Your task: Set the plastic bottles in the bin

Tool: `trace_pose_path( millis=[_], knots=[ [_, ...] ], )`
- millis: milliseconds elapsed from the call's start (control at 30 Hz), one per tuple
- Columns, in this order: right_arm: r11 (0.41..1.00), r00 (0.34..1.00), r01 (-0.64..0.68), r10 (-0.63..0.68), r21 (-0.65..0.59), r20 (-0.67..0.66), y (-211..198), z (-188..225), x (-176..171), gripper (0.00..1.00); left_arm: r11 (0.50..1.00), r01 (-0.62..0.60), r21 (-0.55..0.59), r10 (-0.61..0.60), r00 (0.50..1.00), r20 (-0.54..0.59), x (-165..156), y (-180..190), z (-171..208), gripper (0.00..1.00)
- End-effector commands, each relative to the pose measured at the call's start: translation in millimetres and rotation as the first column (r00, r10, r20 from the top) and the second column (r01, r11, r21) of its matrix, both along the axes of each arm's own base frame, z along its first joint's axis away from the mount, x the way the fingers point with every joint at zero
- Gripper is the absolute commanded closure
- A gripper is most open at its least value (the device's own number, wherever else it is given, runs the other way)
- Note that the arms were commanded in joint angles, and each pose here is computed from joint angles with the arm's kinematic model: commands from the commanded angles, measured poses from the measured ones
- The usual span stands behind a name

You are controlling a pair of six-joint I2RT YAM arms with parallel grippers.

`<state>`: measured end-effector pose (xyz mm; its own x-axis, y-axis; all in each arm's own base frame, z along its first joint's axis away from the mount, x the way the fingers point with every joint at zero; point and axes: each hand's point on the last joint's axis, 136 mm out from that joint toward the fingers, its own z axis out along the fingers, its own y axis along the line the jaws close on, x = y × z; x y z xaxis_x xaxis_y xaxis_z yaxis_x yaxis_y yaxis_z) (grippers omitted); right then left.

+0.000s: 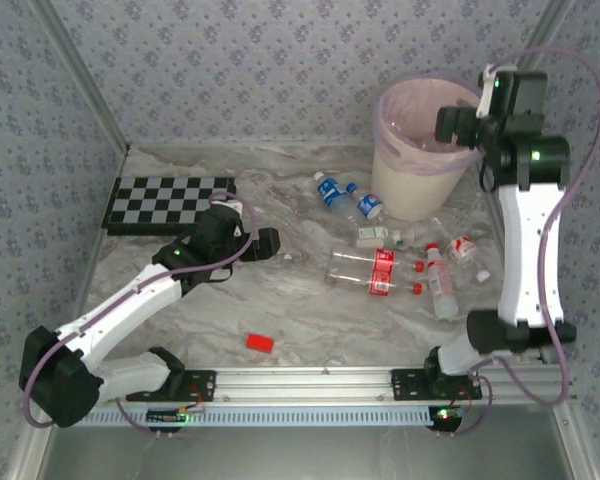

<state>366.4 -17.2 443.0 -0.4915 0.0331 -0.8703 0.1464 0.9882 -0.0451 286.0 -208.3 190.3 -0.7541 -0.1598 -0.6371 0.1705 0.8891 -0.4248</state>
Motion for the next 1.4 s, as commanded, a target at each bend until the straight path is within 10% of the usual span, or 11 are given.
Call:
trace_pose_path(
  millis=[0, 600, 1367],
  knots=[
    [0.989, 0.992, 0.126, -0.124, 0.072, -0.027, -9.4, -32.6, -30.3, 0.01, 0.998, 0.017, -0.058, -0.017, 1.0, 0.009, 6.8, -14.4, 4.9, 0.0],
    [0.919, 0.769, 0.362, -0.2, 0.156, -0.607, -26.7, -316.5, -106.3, 0.19, 0.991, 0.127, -0.042, -0.129, 0.99, -0.053, 15.1, -41.8, -21.8, 0.0],
    [0.917, 0.667, 0.365, -0.134, 0.164, -0.732, -6.3, -395.7, -96.5, 0.53, 0.992, 0.113, -0.048, -0.116, 0.991, -0.073, 9.1, -37.7, -32.8, 0.0]
  ],
)
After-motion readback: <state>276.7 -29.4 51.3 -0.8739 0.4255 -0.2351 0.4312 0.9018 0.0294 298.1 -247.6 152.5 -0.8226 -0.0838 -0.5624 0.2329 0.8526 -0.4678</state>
